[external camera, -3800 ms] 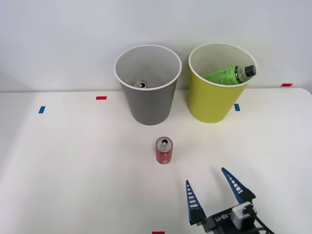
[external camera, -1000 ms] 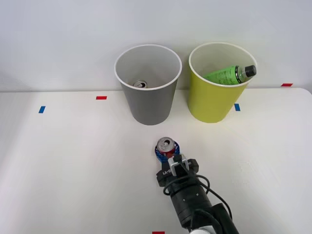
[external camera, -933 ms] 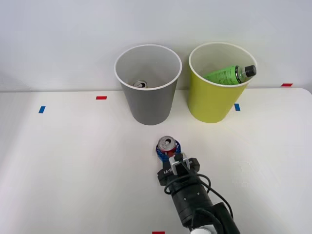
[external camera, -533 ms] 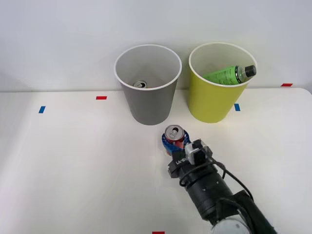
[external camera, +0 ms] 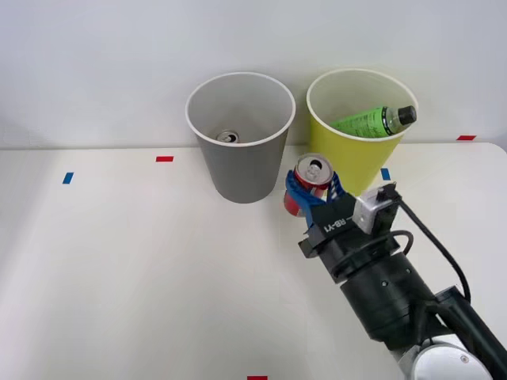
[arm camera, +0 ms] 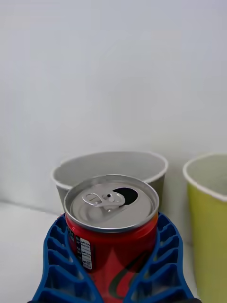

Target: Put cans in the gray bin, plastic bottles in the light green bin

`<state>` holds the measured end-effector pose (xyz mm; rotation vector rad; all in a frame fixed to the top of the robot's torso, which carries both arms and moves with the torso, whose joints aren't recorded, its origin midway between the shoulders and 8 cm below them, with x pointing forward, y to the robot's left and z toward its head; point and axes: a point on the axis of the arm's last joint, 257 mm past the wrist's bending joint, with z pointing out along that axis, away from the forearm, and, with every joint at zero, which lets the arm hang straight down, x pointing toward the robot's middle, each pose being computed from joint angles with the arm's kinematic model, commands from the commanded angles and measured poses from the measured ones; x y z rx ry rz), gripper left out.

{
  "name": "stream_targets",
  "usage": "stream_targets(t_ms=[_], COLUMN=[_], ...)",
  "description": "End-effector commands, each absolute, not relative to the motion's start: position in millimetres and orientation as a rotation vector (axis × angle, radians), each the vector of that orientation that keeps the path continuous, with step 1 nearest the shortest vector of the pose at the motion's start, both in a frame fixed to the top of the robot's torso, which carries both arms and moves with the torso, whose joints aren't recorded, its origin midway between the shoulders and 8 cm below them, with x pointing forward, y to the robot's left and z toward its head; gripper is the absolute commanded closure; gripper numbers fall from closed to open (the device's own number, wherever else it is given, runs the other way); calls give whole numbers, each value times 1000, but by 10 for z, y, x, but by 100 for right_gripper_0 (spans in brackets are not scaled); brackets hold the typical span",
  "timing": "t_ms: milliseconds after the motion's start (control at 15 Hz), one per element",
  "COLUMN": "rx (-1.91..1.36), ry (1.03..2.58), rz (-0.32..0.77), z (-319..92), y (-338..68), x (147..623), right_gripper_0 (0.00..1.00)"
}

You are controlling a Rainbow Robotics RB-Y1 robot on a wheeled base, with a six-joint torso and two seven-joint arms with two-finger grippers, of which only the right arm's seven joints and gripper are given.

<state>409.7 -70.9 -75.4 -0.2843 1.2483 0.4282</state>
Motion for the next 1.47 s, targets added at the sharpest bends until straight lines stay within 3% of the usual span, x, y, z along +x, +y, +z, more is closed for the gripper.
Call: stream_targets(t_ms=[67,267,800,1067,1467], rx=[-241,-245,-298,-316,-384], ry=[1179,1097,1071,1095,1108], rz=[519,589,594,552,456], z=[-285,177,368,364,364], y=[-675,-579,-109,281,451], x=[4122,4252,4947,5444,5793], right_gripper_0=[100,100,100,100,100])
